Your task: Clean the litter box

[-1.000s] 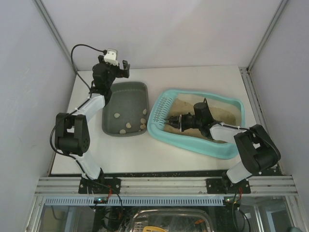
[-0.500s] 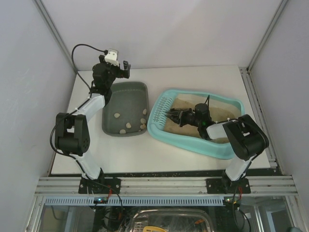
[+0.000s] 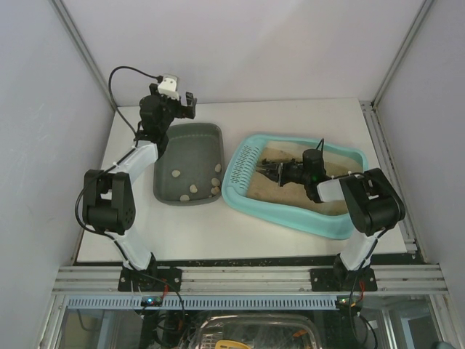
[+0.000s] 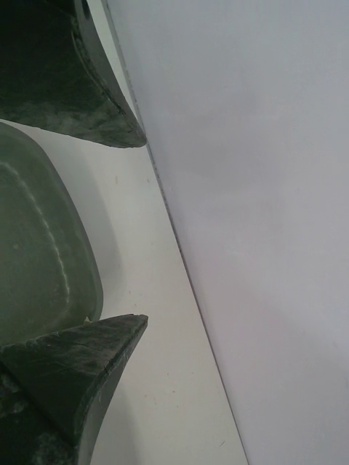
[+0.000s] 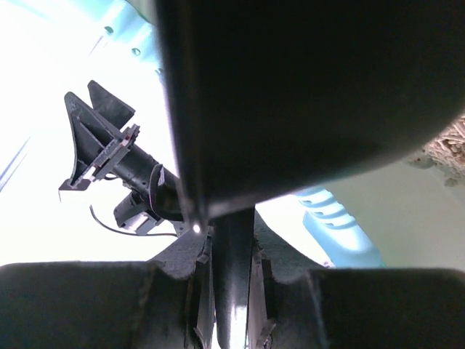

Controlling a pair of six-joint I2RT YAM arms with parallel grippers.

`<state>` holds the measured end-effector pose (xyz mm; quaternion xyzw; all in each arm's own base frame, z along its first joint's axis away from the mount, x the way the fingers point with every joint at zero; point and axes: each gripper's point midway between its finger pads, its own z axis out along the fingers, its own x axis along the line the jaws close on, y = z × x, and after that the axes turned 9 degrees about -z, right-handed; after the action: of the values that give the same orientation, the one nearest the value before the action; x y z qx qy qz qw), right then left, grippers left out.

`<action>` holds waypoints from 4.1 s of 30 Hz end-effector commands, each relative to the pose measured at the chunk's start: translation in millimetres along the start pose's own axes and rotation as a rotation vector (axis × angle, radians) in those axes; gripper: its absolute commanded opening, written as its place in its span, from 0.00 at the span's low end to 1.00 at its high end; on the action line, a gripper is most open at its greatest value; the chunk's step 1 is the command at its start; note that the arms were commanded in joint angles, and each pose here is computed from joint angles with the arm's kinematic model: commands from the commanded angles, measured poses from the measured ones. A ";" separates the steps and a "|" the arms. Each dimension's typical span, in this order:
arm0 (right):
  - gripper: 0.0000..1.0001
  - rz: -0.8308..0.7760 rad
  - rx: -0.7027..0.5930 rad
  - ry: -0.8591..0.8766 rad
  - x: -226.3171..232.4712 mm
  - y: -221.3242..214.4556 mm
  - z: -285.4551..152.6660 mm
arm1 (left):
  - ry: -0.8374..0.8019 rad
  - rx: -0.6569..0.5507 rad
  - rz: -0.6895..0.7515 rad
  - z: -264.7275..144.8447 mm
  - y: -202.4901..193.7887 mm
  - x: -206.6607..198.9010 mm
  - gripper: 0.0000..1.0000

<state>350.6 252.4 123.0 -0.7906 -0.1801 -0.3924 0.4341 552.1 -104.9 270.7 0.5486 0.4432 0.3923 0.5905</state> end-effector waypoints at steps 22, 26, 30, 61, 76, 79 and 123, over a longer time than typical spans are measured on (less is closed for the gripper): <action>0.00 -0.413 0.074 0.011 -7.1 12.8 -14.5 | 0.029 -0.005 0.011 2.4 9.4 -3.6 1.00; 0.00 -0.449 0.091 -0.047 -24.5 14.9 -19.1 | 0.027 0.019 0.031 0.8 -2.4 -10.3 1.00; 0.00 -0.496 0.111 -0.097 -38.3 11.1 -25.1 | 0.005 0.040 0.023 -1.3 -13.1 -21.8 1.00; 0.00 -0.762 0.252 -0.125 -48.8 -33.4 -75.9 | -0.010 0.083 0.001 -17.1 -20.4 -37.0 1.00; 0.00 -0.928 0.243 -0.213 -71.7 -41.3 -110.6 | -0.044 0.116 0.070 -44.6 -9.1 -43.3 1.00; 0.00 -0.961 0.229 -0.217 -73.1 -39.7 -111.8 | -0.043 0.121 0.077 -52.2 -6.9 -43.3 1.00; 0.00 -1.372 -0.045 0.260 0.5 -52.0 -132.7 | 0.509 0.498 -0.040 -83.5 9.7 36.6 1.00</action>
<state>239.5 183.0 167.1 -0.4672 -0.6093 -0.6268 0.1327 494.2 -51.3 275.5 0.5441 0.6493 0.3970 0.3532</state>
